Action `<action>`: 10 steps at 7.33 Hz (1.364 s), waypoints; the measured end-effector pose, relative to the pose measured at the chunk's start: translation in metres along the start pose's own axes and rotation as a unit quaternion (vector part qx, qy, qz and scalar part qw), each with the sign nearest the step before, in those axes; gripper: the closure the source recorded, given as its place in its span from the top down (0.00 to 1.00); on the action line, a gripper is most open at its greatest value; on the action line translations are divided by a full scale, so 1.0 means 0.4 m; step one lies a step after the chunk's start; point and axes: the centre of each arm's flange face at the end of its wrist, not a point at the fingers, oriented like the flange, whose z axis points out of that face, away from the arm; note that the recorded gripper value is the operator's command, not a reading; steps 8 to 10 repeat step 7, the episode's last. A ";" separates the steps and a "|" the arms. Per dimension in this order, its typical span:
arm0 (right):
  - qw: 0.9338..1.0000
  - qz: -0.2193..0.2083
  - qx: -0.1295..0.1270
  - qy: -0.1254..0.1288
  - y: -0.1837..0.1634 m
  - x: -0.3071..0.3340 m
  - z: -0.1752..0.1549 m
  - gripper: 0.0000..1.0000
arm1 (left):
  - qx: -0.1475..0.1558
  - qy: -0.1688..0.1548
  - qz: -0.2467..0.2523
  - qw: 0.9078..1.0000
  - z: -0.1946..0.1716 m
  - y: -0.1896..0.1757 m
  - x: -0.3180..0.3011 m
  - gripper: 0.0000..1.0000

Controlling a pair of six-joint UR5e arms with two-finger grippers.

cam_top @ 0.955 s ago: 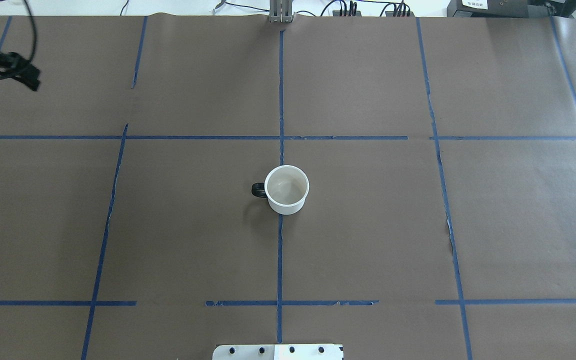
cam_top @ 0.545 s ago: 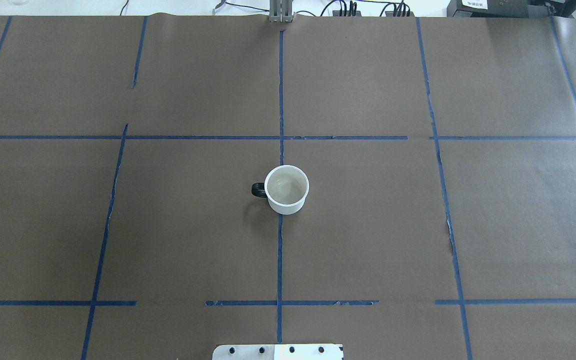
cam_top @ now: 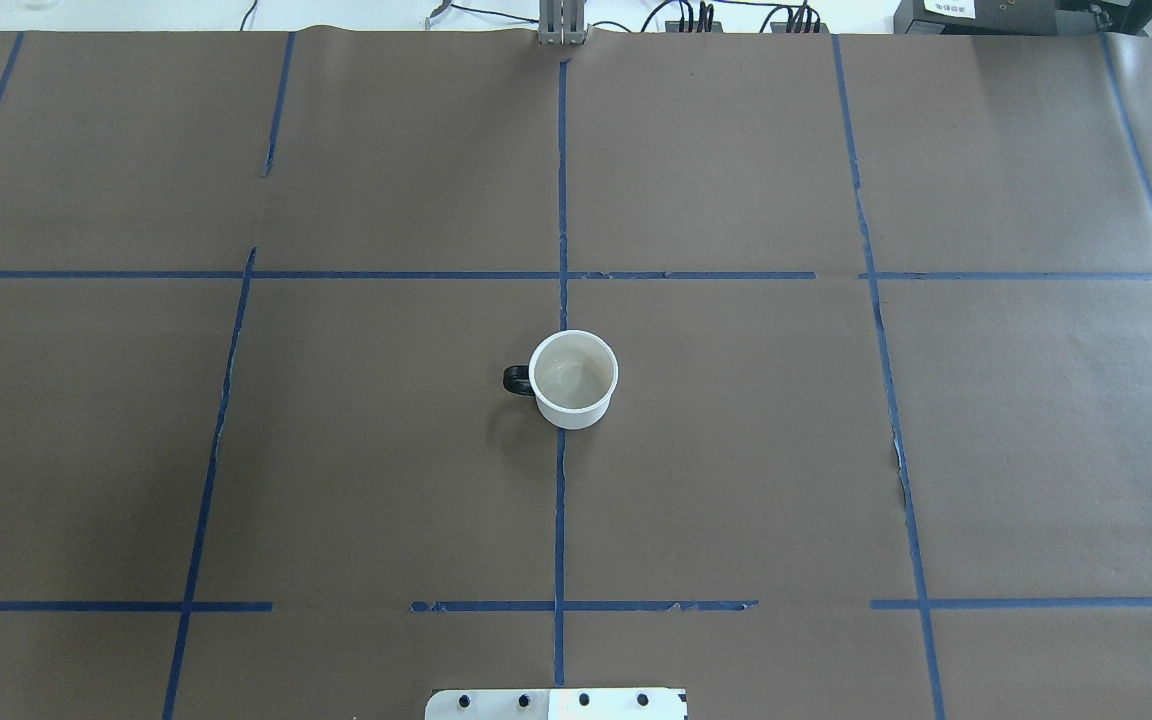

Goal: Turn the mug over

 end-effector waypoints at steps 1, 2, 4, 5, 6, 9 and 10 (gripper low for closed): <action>1.000 0.000 0.000 0.000 0.000 0.000 0.000 1.00 | -0.002 0.000 -0.002 1.000 0.006 0.005 -0.004 1.00; 1.000 0.000 0.000 0.000 0.000 0.000 0.000 1.00 | -0.004 0.000 -0.004 1.000 0.011 0.010 -0.007 1.00; 1.000 0.000 0.000 0.000 0.000 0.000 0.000 1.00 | -0.011 0.000 -0.008 1.000 0.026 0.023 -0.018 1.00; 1.000 0.000 0.000 0.000 0.000 0.000 0.000 1.00 | -0.012 0.001 -0.009 1.000 0.030 0.026 -0.020 1.00; 1.000 0.000 0.000 0.000 0.000 0.000 0.000 1.00 | -0.014 0.001 -0.011 1.000 0.033 0.031 -0.022 1.00; 1.000 0.000 0.000 0.000 0.000 0.000 0.000 1.00 | -0.015 0.001 -0.012 1.000 0.036 0.036 -0.024 1.00; 1.000 0.000 0.000 0.000 0.000 0.000 0.000 1.00 | -0.015 0.001 -0.012 1.000 0.036 0.036 -0.024 1.00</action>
